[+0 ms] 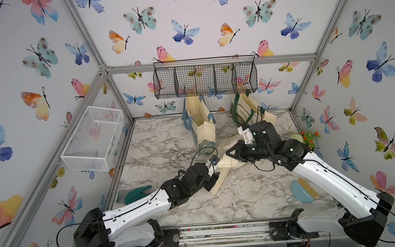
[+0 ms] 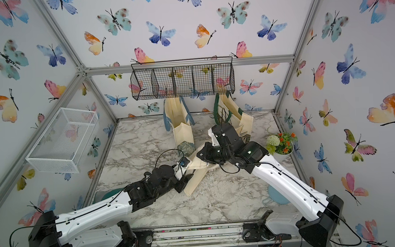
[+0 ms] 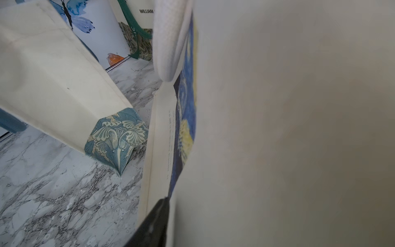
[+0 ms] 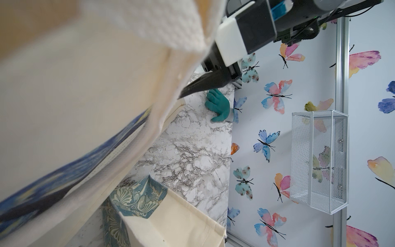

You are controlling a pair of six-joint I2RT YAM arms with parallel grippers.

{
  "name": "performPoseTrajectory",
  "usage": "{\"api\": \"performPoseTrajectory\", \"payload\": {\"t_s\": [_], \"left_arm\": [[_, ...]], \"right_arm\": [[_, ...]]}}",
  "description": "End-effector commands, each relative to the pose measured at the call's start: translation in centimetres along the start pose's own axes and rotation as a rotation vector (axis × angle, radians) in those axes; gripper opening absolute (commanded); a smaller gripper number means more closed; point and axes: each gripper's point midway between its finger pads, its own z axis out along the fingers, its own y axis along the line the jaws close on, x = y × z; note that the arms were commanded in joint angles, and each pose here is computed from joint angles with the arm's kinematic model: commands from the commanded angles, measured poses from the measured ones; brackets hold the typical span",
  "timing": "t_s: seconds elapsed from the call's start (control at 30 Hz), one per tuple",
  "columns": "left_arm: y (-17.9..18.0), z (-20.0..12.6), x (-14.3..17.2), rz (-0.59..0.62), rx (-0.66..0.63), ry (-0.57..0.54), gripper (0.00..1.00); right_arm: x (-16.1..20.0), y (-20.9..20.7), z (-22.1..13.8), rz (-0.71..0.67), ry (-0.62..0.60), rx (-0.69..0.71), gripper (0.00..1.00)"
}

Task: Put away the canvas bag
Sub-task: Press the canvas bag.

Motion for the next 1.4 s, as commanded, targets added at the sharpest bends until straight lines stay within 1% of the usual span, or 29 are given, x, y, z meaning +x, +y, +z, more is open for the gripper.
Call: {"api": "performPoseTrajectory", "payload": {"t_s": [0.0, 0.13, 0.17, 0.23, 0.27, 0.3, 0.33, 0.37, 0.4, 0.43, 0.47, 0.63, 0.67, 0.7, 0.73, 0.77, 0.8, 0.83, 0.87, 0.9, 0.93, 1.07, 1.1, 1.13, 1.17, 1.2, 1.23, 1.27, 1.37], "left_arm": [[0.1, 0.2, 0.1, -0.041, -0.007, -0.016, 0.00], [0.1, 0.4, 0.6, -0.051, -0.007, -0.009, 0.00], [0.1, 0.4, 0.7, -0.055, -0.006, -0.006, 0.03], [0.1, 0.5, 1.0, -0.065, -0.011, 0.000, 0.46], [0.2, 0.5, 1.1, -0.072, -0.015, 0.003, 0.58], [0.2, 0.5, 1.3, -0.073, -0.014, 0.005, 0.60], [0.1, 0.5, 1.4, -0.077, -0.010, 0.006, 0.60], [0.1, 0.5, 1.6, -0.079, -0.006, 0.007, 0.56], [0.0, 0.6, 1.8, -0.081, -0.001, 0.008, 0.33], [-0.1, 0.6, 2.0, -0.086, 0.004, 0.009, 0.03], [-0.1, 0.5, 2.1, -0.091, 0.003, 0.011, 0.00], [-0.2, 0.5, 3.0, -0.117, 0.011, 0.017, 0.00], [-0.2, 0.6, 3.2, -0.122, 0.011, 0.023, 0.13], [-0.2, 0.6, 3.4, -0.132, 0.010, 0.029, 0.38], [-0.2, 0.7, 3.7, -0.140, 0.006, 0.035, 0.57], [-0.3, 0.8, 3.9, -0.145, 0.007, 0.038, 0.63], [-0.3, 0.8, 4.1, -0.150, 0.007, 0.042, 0.63], [-0.2, 0.9, 4.2, -0.157, 0.006, 0.043, 0.62], [-0.3, 0.9, 4.4, -0.160, 0.009, 0.044, 0.51], [-0.4, 0.8, 4.3, -0.163, 0.014, 0.040, 0.23], [-0.4, 0.8, 4.3, -0.166, 0.016, 0.037, 0.00], [-0.6, 0.4, 4.0, -0.183, 0.036, 0.010, 0.00], [-0.7, 0.4, 3.9, -0.181, 0.041, 0.006, 0.10], [-0.7, 0.4, 4.0, -0.185, 0.039, 0.008, 0.39], [-0.6, 0.4, 4.1, -0.191, 0.033, 0.011, 0.57], [-0.6, 0.5, 4.2, -0.195, 0.032, 0.014, 0.62], [-0.7, 0.5, 4.3, -0.195, 0.036, 0.017, 0.61], [-0.7, 0.5, 4.4, -0.195, 0.040, 0.019, 0.56], [-0.9, 0.4, 4.6, -0.202, 0.052, 0.018, 0.13]], "right_arm": [[-1.0, 2.9, -1.7, -0.045, -0.052, -0.105, 0.01], [-1.0, 2.9, -1.7, -0.042, -0.050, -0.106, 0.01], [-1.0, 3.0, -1.7, -0.042, -0.051, -0.107, 0.01], [-1.0, 3.0, -1.7, -0.043, -0.051, -0.109, 0.01], [-1.1, 3.1, -1.7, -0.044, -0.053, -0.111, 0.02], [-1.1, 3.2, -1.8, -0.044, -0.054, -0.114, 0.01], [-1.2, 3.4, -1.9, -0.046, -0.056, -0.117, 0.01], [-1.3, 3.4, -1.9, -0.047, -0.059, -0.118, 0.01], [-1.4, 3.6, -2.0, -0.049, -0.063, -0.123, 0.01], [-1.5, 3.8, -2.2, -0.049, -0.069, -0.125, 0.01], [-1.6, 3.8, -2.2, -0.050, -0.072, -0.126, 0.01], [-1.7, 4.1, -2.4, -0.052, -0.078, -0.132, 0.01], [-1.8, 4.3, -2.5, -0.051, -0.081, -0.138, 0.01], [-1.8, 4.5, -2.7, -0.051, -0.083, -0.148, 0.01], [-1.9, 4.7, -2.8, -0.048, -0.087, -0.161, 0.01], [-1.9, 5.0, -2.9, -0.046, -0.088, -0.174, 0.01], [-1.8, 5.2, -3.0, -0.040, -0.087, -0.189, 0.01], [-1.8, 5.5, -3.1, -0.037, -0.085, -0.206, 0.01], [-1.7, 5.7, -3.2, -0.033, -0.081, -0.217, 0.01], [-1.6, 5.8, -3.2, -0.029, -0.077, -0.229, 0.01], [-1.5, 5.9, -3.2, -0.025, -0.073, -0.236, 0.01], [-1.6, 6.3, -3.6, -0.027, -0.080, -0.251, 0.01], [-1.7, 6.5, -3.7, -0.029, -0.083, -0.254, 0.01], [-1.8, 6.7, -3.9, -0.031, -0.088, -0.259, 0.01], [-1.9, 6.8, -4.1, -0.033, -0.091, -0.263, 0.01], [-2.0, 7.0, -4.2, -0.034, -0.094, -0.266, 0.01], [-2.0, 7.1, -4.3, -0.036, -0.096, -0.270, 0.01], [-2.0, 7.3, -4.4, -0.038, -0.096, -0.273, 0.01], [-2.2, 7.6, -4.7, -0.041, -0.103, -0.281, 0.02]]}}
